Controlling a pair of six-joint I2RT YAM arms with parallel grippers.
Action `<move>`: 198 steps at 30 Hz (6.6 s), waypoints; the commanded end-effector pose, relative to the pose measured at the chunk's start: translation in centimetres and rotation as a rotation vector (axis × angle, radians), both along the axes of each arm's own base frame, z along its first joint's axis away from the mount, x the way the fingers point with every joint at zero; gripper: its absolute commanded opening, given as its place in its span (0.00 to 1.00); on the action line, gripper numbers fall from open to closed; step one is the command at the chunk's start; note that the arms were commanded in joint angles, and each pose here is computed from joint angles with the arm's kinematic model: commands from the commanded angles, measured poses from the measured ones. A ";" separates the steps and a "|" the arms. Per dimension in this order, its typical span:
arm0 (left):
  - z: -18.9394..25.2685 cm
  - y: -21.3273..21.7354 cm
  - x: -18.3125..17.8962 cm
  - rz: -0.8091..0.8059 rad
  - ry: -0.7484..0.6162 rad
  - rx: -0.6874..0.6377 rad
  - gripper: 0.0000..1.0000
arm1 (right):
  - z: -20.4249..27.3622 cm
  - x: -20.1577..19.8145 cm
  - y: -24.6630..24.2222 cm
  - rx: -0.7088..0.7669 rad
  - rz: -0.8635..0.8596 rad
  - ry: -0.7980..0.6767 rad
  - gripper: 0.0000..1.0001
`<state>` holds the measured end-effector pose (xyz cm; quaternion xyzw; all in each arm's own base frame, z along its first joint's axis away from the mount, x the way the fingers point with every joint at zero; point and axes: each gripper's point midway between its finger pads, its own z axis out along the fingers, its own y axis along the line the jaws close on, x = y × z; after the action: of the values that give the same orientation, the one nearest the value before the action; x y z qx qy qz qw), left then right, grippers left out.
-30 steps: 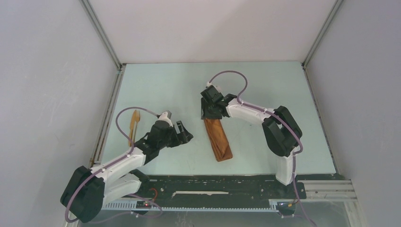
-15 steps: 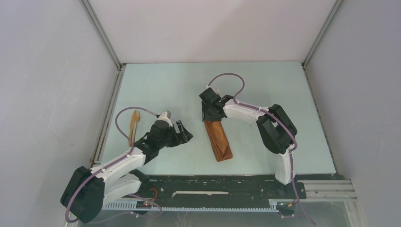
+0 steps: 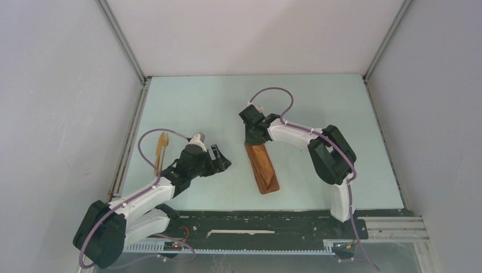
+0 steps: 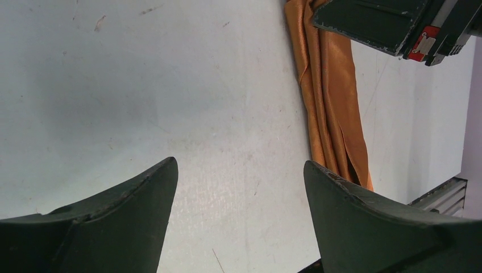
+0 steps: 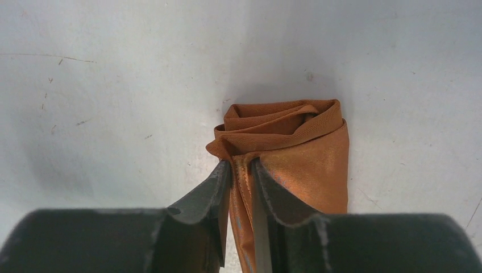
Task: Fold the napkin into a case and place the utensils inside
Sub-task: Pick up the top corner of the smaller rectangle folded napkin from the center of the board, then stuff the top corner of the smaller-rectangle-folded napkin into the folded napkin.
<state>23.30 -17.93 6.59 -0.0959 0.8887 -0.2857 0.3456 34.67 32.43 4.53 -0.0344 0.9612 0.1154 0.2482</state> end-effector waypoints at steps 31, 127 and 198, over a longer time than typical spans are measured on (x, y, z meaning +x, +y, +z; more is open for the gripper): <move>0.3 0.2 0.1 -0.003 -0.020 -0.018 0.88 | -1.8 1.7 0.4 -0.004 -0.016 -0.007 0.05; -1.6 -13.3 10.7 -0.218 -0.373 0.406 0.33 | 3.8 0.2 -3.1 0.304 -0.196 0.028 0.00; -0.8 -11.5 8.5 -0.260 -0.330 0.133 0.00 | -1.5 -0.9 0.2 0.823 0.039 0.029 0.01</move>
<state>31.78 -28.96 4.84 0.1112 0.8520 -0.2400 0.4517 32.94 32.80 2.30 0.0780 0.8571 0.4676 0.2015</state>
